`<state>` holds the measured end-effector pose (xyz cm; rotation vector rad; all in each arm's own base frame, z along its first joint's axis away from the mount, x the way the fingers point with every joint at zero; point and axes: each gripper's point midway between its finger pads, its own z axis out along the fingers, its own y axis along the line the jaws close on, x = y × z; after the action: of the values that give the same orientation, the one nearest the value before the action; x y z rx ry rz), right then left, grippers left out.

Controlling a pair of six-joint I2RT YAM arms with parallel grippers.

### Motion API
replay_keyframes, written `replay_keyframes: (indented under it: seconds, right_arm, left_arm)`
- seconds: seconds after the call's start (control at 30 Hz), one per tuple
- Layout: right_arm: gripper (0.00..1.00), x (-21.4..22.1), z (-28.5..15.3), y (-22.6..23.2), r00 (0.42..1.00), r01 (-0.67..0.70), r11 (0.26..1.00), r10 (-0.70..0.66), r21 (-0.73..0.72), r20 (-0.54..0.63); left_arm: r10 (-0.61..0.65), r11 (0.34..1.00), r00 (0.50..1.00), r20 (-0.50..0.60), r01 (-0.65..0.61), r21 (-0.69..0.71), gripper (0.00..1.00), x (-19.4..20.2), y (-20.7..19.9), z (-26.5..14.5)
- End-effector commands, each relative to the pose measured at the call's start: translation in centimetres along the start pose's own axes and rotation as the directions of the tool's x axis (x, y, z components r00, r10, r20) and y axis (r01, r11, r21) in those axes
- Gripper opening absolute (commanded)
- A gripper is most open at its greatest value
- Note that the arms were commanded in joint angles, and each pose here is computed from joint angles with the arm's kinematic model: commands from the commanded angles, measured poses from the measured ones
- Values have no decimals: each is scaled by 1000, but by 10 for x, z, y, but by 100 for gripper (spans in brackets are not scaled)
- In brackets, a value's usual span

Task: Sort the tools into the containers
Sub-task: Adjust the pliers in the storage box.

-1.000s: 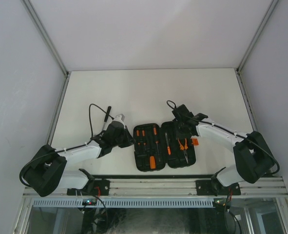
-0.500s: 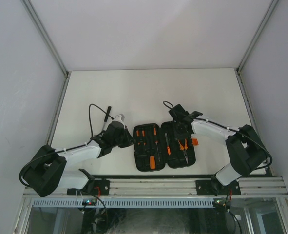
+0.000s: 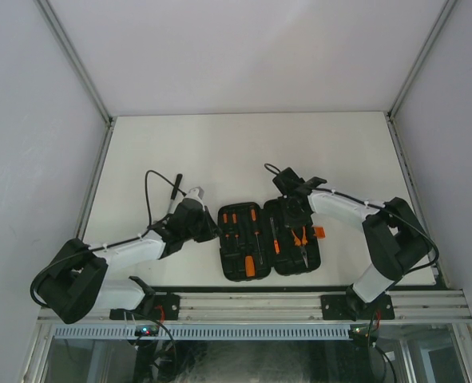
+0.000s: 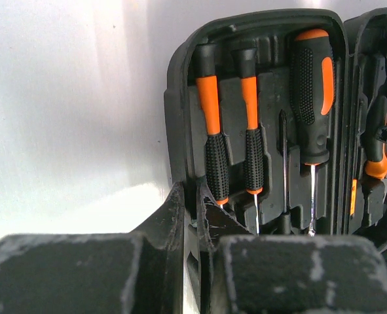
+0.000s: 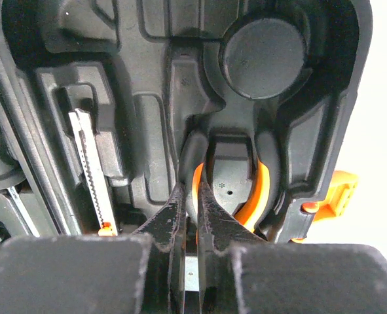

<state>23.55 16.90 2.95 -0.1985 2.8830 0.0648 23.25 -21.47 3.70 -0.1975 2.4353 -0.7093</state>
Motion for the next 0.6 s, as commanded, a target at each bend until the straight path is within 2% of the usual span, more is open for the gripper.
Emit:
replay_keyframes:
  seconds: [0.0,0.33,0.57]
  right_arm:
    - [0,33,23,-12,992,11,996,-1,83,-127]
    - [0,49,42,-18,981,26,986,7,163,-195]
    - [0,69,62,-15,962,84,975,-26,204,-272]
  left_arm:
    - [11,1000,1000,28,-12,27,0,-7,-9,-6]
    - [41,998,999,16,-41,39,0,-3,-18,-4]
    - [48,997,999,14,-49,51,0,-1,-24,-2]
